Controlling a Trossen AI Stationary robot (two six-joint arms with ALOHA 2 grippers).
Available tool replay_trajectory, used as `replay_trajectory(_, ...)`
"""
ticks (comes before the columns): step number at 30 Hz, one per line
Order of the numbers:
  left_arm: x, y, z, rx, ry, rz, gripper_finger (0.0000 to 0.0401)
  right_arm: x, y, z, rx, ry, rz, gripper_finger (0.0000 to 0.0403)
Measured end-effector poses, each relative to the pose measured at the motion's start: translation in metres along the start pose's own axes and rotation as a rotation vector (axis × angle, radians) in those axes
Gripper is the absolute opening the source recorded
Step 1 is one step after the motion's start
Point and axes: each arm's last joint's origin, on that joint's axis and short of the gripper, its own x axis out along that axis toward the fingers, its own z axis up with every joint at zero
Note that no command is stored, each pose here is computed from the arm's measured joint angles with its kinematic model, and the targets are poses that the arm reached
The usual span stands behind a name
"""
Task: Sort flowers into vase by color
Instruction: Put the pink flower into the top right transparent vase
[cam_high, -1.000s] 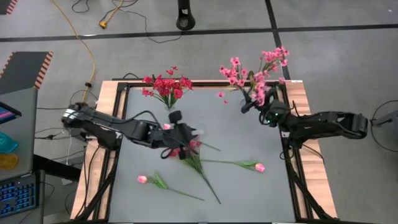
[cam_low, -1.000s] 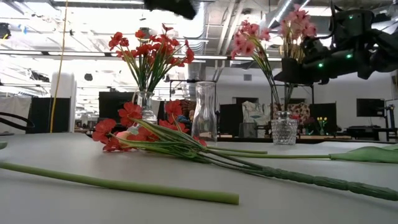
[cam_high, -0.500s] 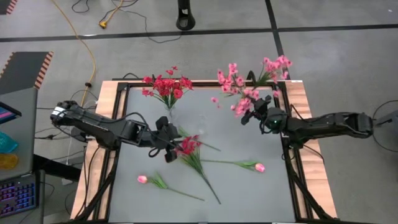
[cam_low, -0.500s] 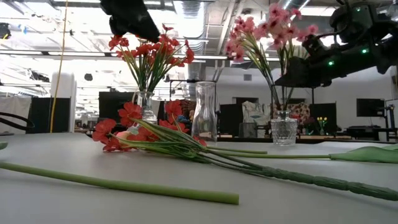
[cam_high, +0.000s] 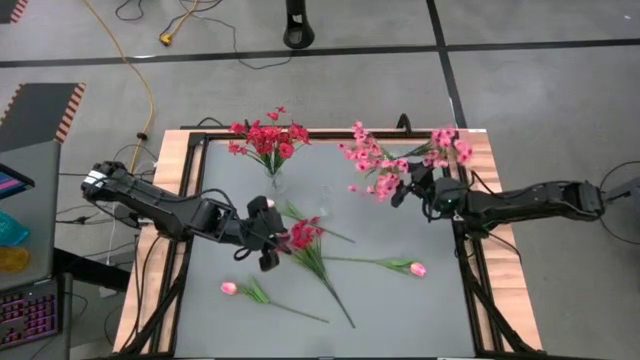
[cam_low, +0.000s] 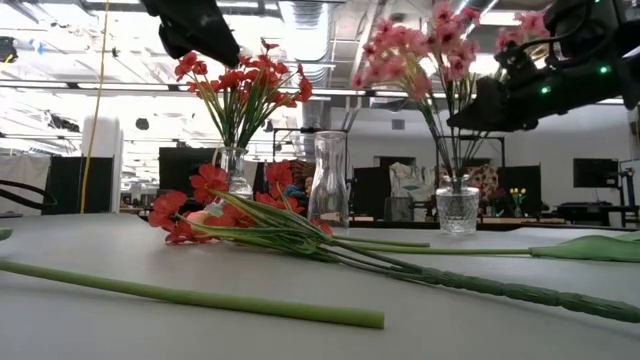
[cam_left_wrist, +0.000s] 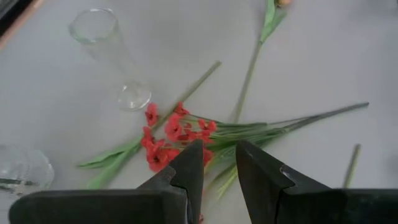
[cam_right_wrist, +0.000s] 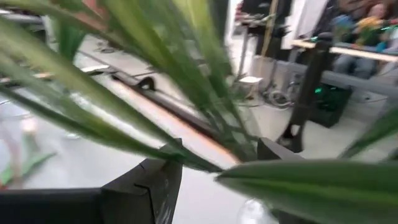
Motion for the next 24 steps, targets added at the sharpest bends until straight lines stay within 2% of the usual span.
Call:
replay_trajectory(14,0.0,0.001,0.001,0.006,-0.024,0.036,0.0083,0.007,-0.024,0.006,-0.005,-0.026,-0.184,0.0233)
replay_trajectory(24,0.0,0.001,0.001,0.005,-0.024,0.036,0.0083,0.006,-0.023,0.006,0.002,-0.026,-0.174,0.0229)
